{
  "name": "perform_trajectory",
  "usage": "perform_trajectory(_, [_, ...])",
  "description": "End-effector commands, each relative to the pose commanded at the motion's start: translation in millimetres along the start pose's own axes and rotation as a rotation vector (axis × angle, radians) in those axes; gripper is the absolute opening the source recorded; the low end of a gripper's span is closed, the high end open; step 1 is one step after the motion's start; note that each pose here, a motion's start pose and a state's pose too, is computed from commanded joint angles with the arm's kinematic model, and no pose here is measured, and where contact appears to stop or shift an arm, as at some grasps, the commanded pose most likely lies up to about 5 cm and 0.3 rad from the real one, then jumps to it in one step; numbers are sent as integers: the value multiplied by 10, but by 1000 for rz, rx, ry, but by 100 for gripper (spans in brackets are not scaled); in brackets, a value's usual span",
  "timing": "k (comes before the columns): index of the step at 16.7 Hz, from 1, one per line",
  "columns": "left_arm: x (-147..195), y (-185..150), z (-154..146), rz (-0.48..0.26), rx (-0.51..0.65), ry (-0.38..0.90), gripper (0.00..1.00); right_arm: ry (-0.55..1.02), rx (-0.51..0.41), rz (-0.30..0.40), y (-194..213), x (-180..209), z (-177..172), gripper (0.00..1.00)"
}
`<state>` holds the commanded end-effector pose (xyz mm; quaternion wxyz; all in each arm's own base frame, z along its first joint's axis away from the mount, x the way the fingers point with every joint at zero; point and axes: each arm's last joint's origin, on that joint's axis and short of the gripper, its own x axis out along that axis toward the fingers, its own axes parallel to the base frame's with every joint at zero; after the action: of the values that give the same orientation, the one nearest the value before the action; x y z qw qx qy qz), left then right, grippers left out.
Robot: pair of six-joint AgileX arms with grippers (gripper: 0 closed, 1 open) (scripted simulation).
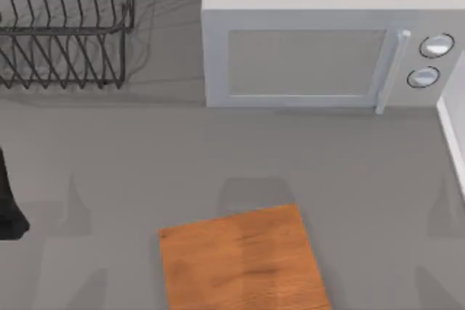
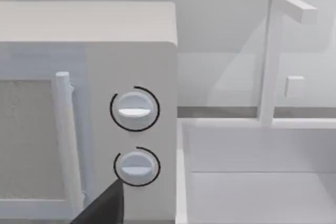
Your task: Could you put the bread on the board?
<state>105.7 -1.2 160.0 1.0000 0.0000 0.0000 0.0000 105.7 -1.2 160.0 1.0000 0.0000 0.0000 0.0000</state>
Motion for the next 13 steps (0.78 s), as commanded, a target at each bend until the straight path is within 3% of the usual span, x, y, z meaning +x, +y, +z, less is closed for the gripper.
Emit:
perform_trajectory(4, [5, 3, 39, 3, 30, 25, 100, 0, 0, 0, 0, 0, 0, 100])
perform_trajectory(7, [47, 12, 156, -2, 154, 140, 100, 0, 0, 0, 0, 0, 0, 100])
perform_trajectory(10, [180, 27, 259, -49, 350, 356, 100, 0, 0, 0, 0, 0, 0, 100])
perform_trajectory(13, [422, 62, 272, -177, 568, 655, 100, 0, 0, 0, 0, 0, 0, 100])
